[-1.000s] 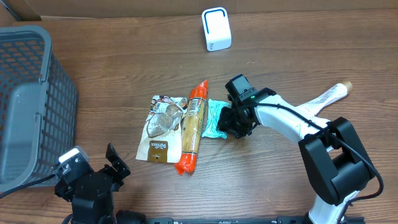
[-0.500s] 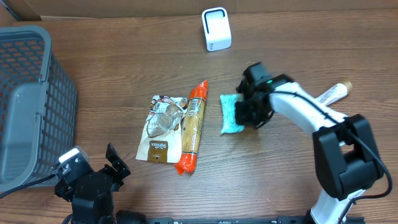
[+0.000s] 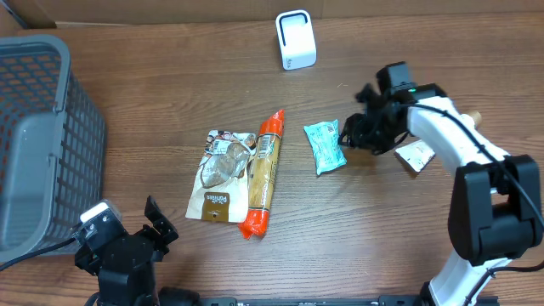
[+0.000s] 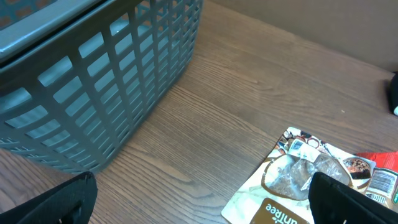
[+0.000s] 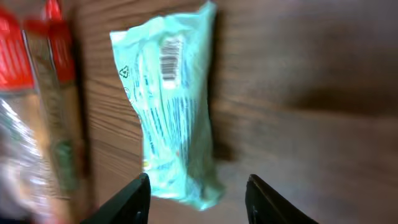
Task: Scan the item barcode
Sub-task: 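Lift the green pack and pull it rightward with the right gripper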
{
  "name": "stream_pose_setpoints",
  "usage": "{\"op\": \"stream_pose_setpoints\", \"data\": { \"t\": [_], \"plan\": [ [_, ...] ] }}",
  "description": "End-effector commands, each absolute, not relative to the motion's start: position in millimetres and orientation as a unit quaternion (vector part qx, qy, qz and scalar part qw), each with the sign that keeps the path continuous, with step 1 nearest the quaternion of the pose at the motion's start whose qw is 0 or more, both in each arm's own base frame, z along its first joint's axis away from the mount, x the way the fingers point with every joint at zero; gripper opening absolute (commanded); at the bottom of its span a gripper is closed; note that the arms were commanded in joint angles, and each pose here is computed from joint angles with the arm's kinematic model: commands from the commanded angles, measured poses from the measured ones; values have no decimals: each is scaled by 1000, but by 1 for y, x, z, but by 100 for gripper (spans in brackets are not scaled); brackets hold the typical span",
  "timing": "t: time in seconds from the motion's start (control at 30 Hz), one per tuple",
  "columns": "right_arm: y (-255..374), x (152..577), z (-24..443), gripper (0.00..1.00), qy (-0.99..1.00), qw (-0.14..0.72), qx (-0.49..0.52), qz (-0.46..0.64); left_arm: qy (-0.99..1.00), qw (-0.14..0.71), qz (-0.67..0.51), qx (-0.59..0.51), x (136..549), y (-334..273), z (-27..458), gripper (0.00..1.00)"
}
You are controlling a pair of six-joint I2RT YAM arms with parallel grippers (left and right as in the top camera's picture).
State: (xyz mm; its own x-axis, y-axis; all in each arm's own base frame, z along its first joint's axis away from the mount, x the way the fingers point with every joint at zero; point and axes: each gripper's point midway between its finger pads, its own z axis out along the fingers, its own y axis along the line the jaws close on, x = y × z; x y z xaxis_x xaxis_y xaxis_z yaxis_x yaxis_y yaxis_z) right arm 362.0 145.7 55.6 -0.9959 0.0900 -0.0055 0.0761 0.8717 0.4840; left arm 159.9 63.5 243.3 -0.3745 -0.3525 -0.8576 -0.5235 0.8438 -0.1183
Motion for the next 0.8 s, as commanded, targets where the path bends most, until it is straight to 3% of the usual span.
{"op": "stream_pose_setpoints", "data": {
  "t": [0.0,0.17,0.37,0.6,0.77],
  "plan": [
    [162,348,60,50,937,-61,193,285,820,495,89,-273,159,66,244,99],
    [171,333,50,60,938,-83,199,271,820,495,90,-273,159,66,244,100],
    [164,319,29,62,947,-87,237,201,820,495,89,-273,159,66,244,100],
    [167,323,10,54,952,-42,261,157,820,495,90,-273,159,66,244,100],
    [165,339,5,38,958,5,247,145,820,495,89,-273,159,66,244,99]
  ]
}}
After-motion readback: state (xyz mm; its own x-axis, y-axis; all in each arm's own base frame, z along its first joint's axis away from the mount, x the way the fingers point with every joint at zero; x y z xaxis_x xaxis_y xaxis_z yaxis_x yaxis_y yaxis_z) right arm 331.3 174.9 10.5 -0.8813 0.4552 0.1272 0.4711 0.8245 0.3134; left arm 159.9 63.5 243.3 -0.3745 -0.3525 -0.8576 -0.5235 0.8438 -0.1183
